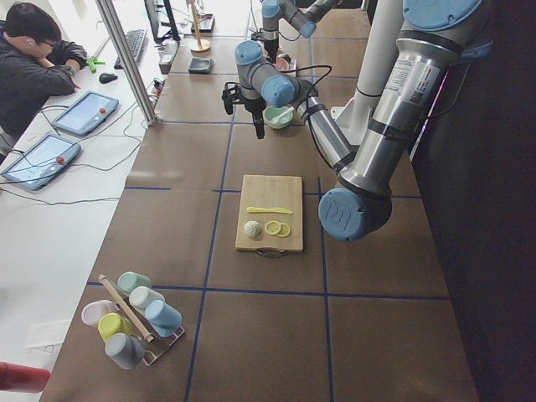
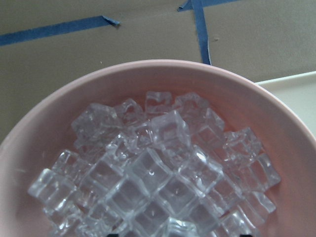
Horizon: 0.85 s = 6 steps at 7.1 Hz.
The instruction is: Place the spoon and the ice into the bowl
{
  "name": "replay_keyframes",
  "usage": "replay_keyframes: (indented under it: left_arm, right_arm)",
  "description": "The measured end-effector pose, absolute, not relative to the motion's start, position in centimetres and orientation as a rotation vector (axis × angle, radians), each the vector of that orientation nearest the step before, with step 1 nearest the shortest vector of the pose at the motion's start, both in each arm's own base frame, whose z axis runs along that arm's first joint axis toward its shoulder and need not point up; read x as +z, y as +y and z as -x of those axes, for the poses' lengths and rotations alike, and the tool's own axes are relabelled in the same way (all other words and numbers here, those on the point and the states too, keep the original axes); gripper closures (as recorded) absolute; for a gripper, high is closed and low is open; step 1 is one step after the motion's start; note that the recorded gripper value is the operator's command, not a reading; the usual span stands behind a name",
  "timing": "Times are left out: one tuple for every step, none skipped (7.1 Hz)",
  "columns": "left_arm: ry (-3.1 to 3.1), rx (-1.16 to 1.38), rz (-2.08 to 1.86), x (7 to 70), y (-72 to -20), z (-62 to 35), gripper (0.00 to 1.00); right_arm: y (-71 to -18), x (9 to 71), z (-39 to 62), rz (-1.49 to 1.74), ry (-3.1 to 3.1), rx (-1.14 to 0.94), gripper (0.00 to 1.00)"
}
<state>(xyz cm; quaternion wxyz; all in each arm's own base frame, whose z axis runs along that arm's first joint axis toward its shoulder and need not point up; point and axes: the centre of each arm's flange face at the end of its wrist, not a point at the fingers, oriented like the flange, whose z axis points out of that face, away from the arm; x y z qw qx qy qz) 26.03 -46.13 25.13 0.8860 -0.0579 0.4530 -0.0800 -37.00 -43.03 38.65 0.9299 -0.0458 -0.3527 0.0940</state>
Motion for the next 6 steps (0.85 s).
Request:
replay_keyframes:
  left_arm:
    - [0.943, -0.166, 0.119, 25.0, -46.1, -26.0, 0.0]
    - [0.943, -0.166, 0.119, 25.0, -46.1, -26.0, 0.0]
    - [0.943, -0.166, 0.119, 25.0, -46.1, -26.0, 0.0]
    - [0.943, -0.165, 0.12, 25.0, -46.1, -26.0, 0.0]
    - [0.943, -0.166, 0.121, 25.1, -46.0, -26.0, 0.0]
    - [0.94, -0.17, 0.122, 25.3, -46.1, -25.8, 0.0]
  right_arm:
    - [-43.0, 38.6, 37.0, 0.093, -0.724, 0.192, 0.96]
    - [-43.0, 38.4, 36.8, 0.09, -0.727, 0.192, 1.0]
    - [-42.9, 38.1, 36.6, 0.086, -0.734, 0.19, 1.0]
    - [-42.7, 37.4, 36.2, 0.08, -0.747, 0.187, 1.0]
    - [-42.5, 36.4, 35.7, 0.071, -0.763, 0.185, 1.0]
    - [-42.3, 35.1, 35.2, 0.056, -0.785, 0.181, 1.0]
